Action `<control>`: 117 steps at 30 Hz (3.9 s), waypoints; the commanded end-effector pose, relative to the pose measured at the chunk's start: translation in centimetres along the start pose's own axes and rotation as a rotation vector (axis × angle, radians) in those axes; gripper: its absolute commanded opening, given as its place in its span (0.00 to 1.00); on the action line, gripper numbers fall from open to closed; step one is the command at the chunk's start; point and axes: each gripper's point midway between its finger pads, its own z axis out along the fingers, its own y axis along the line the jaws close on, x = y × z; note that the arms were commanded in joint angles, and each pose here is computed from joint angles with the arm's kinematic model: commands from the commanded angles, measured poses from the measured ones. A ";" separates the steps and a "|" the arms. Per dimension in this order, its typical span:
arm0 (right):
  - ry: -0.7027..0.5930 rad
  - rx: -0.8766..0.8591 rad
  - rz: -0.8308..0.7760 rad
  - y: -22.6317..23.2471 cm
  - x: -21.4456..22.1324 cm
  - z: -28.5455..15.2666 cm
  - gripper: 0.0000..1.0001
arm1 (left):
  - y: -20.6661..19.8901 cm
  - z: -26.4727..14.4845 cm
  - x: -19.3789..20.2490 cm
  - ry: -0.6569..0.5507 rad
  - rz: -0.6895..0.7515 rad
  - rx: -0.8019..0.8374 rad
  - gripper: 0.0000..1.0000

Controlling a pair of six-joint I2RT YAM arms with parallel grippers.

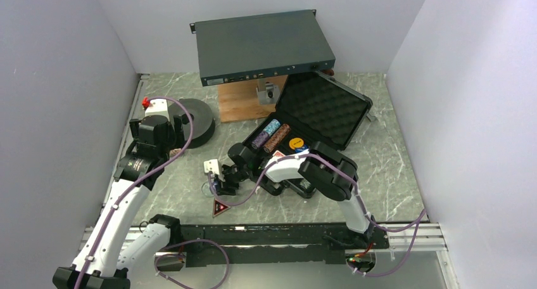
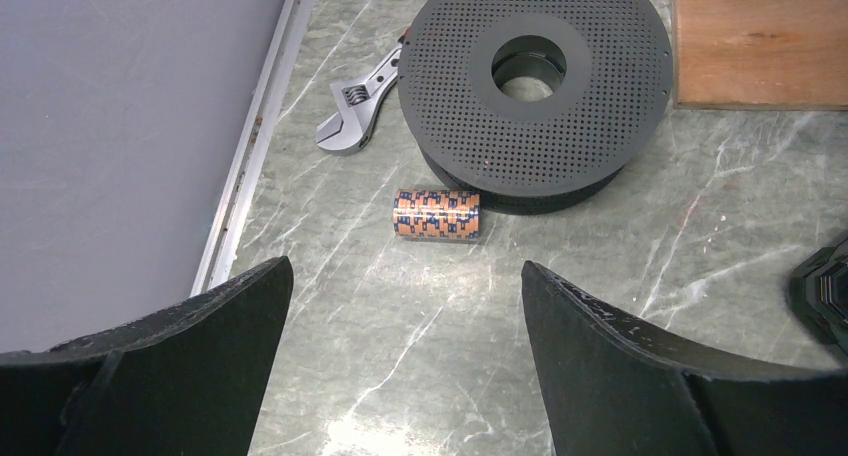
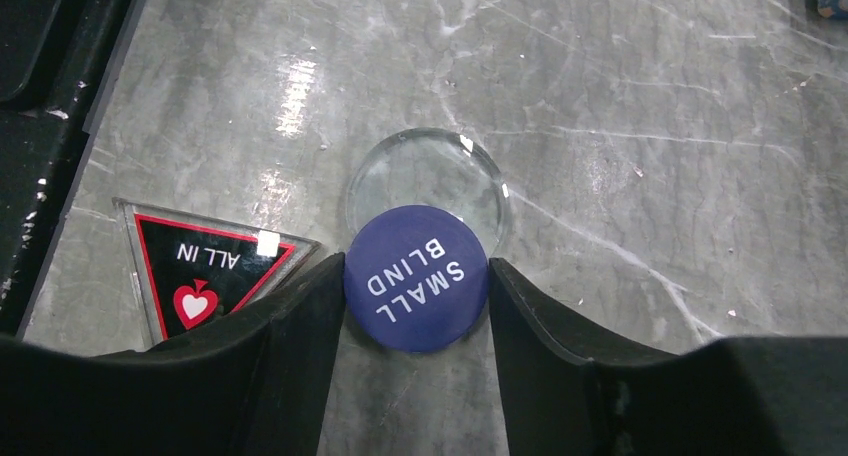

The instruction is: Pack up texas hold em set

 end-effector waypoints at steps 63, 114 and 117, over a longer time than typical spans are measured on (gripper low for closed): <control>-0.296 0.461 0.121 -2.4 -11.6 -14.3 0.00 | 0.2 -0.2 -0.8 -0.041 -0.014 0.006 0.91; 0.088 1.392 0.955 -13.1 9.9 -30.5 0.00 | -0.3 -1.0 -1.3 -0.070 -0.028 0.058 0.90; 0.094 1.382 0.961 -13.1 10.5 -30.2 0.00 | -0.3 -1.0 -1.3 -0.066 -0.026 0.055 0.90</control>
